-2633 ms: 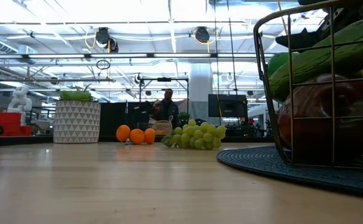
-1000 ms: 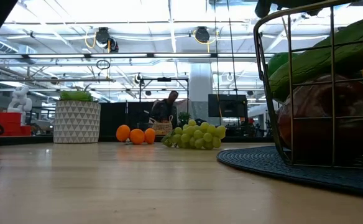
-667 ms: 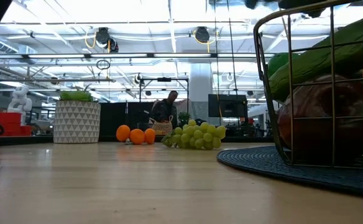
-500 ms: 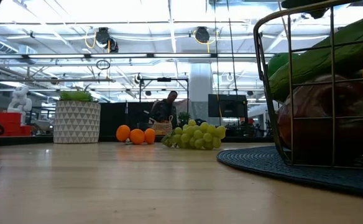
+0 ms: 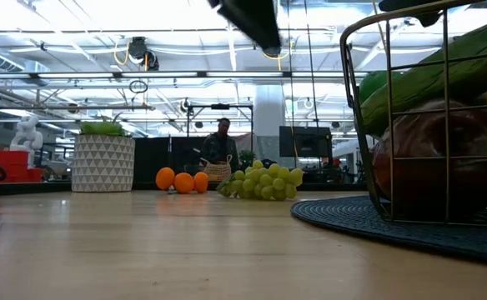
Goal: Build produce basket
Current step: Put the tangerine into the gold wire basket
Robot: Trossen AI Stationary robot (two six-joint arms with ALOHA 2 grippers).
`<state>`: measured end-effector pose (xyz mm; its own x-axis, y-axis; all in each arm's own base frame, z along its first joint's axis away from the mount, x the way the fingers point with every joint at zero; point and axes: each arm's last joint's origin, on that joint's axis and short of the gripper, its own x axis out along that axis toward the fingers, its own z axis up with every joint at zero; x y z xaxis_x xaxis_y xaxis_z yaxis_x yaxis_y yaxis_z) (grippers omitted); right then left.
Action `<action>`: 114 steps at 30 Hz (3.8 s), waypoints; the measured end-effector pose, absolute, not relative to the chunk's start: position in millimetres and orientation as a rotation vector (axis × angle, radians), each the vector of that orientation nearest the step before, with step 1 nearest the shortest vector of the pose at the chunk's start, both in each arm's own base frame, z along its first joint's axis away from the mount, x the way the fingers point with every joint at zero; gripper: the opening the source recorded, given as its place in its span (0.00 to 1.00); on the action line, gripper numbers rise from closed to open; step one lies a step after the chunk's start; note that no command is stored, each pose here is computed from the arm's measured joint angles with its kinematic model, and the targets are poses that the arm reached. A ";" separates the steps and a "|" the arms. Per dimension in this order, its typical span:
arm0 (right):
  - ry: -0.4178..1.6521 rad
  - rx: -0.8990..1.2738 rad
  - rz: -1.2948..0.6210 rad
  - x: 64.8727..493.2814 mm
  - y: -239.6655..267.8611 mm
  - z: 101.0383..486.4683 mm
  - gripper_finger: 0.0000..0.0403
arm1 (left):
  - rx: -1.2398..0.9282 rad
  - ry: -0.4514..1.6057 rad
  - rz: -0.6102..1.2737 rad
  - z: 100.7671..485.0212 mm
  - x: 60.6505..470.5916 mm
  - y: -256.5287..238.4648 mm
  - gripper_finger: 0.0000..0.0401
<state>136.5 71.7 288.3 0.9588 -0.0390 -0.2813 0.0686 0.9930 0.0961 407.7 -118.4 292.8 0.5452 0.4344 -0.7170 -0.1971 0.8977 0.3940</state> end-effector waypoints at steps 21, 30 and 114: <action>0.290 -0.003 0.012 134.9 80.8 287.0 0.94 | 0.189 1.154 0.496 285.6 411.8 7.5 0.57; 0.292 -0.020 0.014 132.2 78.7 287.6 0.94 | 0.036 1.296 0.495 244.6 396.1 76.7 0.57; 0.257 -0.107 -0.069 143.2 75.5 270.9 0.94 | -0.592 1.271 0.747 155.7 315.5 188.7 0.01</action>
